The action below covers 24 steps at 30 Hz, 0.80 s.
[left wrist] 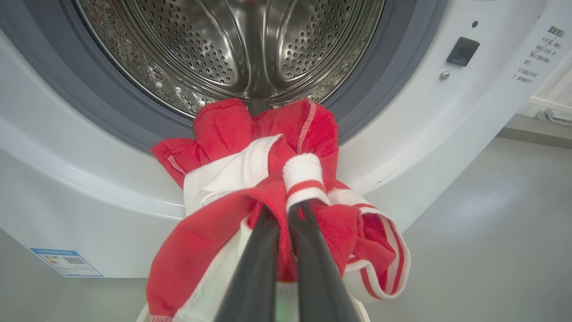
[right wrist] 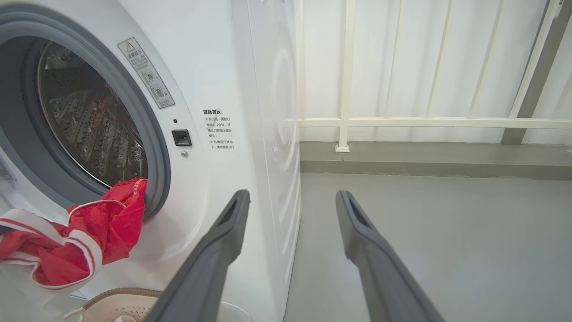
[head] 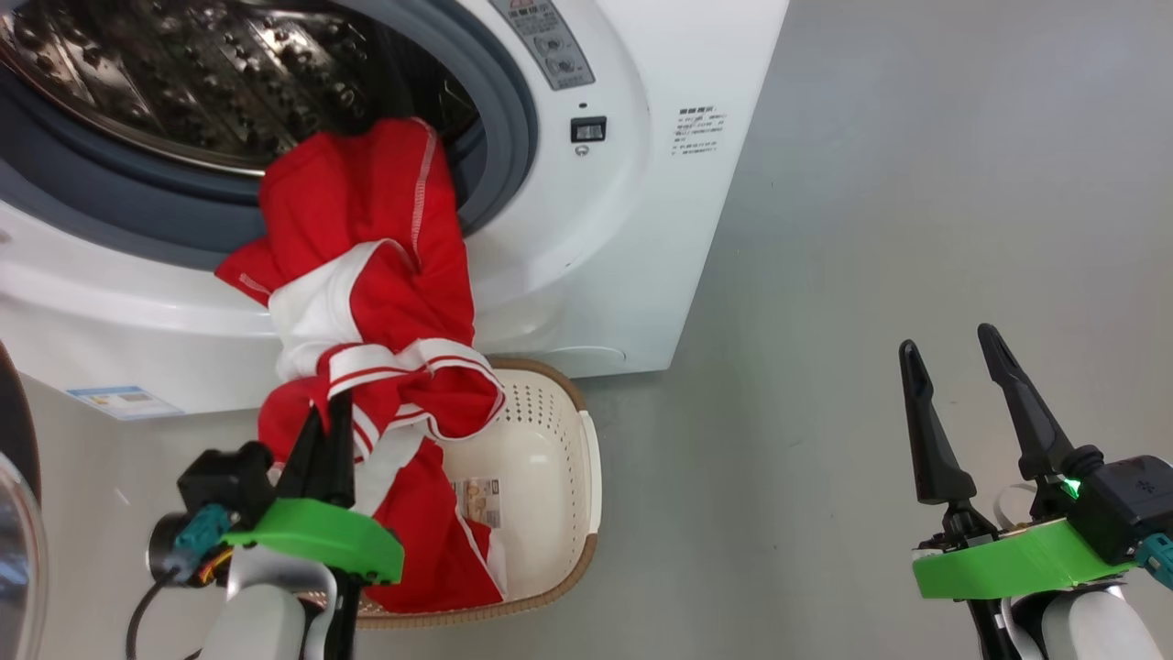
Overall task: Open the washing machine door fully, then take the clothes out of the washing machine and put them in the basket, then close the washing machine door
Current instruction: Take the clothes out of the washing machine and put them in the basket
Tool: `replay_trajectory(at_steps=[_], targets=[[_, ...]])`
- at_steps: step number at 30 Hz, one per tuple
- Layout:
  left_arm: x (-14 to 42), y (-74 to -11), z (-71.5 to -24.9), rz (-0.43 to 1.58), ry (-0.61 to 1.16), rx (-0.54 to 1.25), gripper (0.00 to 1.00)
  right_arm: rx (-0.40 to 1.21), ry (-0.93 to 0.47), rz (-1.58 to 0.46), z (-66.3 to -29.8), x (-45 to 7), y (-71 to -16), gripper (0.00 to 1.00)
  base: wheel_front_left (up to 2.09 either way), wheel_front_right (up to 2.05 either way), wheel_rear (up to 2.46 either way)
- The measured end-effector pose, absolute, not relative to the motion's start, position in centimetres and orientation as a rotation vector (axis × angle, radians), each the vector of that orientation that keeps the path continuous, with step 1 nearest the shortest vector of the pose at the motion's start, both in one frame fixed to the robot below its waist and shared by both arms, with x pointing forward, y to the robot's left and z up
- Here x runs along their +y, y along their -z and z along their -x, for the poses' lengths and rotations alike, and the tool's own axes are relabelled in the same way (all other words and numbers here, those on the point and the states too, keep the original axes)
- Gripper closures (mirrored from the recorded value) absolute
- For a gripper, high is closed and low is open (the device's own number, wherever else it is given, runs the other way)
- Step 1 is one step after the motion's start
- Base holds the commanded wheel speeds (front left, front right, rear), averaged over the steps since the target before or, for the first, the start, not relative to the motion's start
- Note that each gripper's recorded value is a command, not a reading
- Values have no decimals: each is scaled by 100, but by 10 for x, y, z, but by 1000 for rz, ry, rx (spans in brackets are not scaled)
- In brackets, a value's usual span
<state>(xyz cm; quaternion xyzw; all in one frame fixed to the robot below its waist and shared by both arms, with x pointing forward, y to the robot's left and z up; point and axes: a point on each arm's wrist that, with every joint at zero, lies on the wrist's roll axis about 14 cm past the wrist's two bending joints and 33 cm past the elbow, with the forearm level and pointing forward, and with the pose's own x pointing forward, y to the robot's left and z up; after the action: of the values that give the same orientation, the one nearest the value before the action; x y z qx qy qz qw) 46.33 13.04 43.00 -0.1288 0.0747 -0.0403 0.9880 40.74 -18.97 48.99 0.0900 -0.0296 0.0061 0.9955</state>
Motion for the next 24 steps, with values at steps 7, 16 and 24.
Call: replay_trajectory(at_steps=[7,16,24], targets=[[126,-396,-475,276,74,258,100,-29,-15,-176,-414,-188,-478,0,0,0,0],[118,-350,-480,309,68,402,100,-9,-21,-169,-429,-186,-466,0,0,0,0],[116,-310,-477,293,54,530,100,13,-20,-160,-439,-187,-454,0,0,0,0]])
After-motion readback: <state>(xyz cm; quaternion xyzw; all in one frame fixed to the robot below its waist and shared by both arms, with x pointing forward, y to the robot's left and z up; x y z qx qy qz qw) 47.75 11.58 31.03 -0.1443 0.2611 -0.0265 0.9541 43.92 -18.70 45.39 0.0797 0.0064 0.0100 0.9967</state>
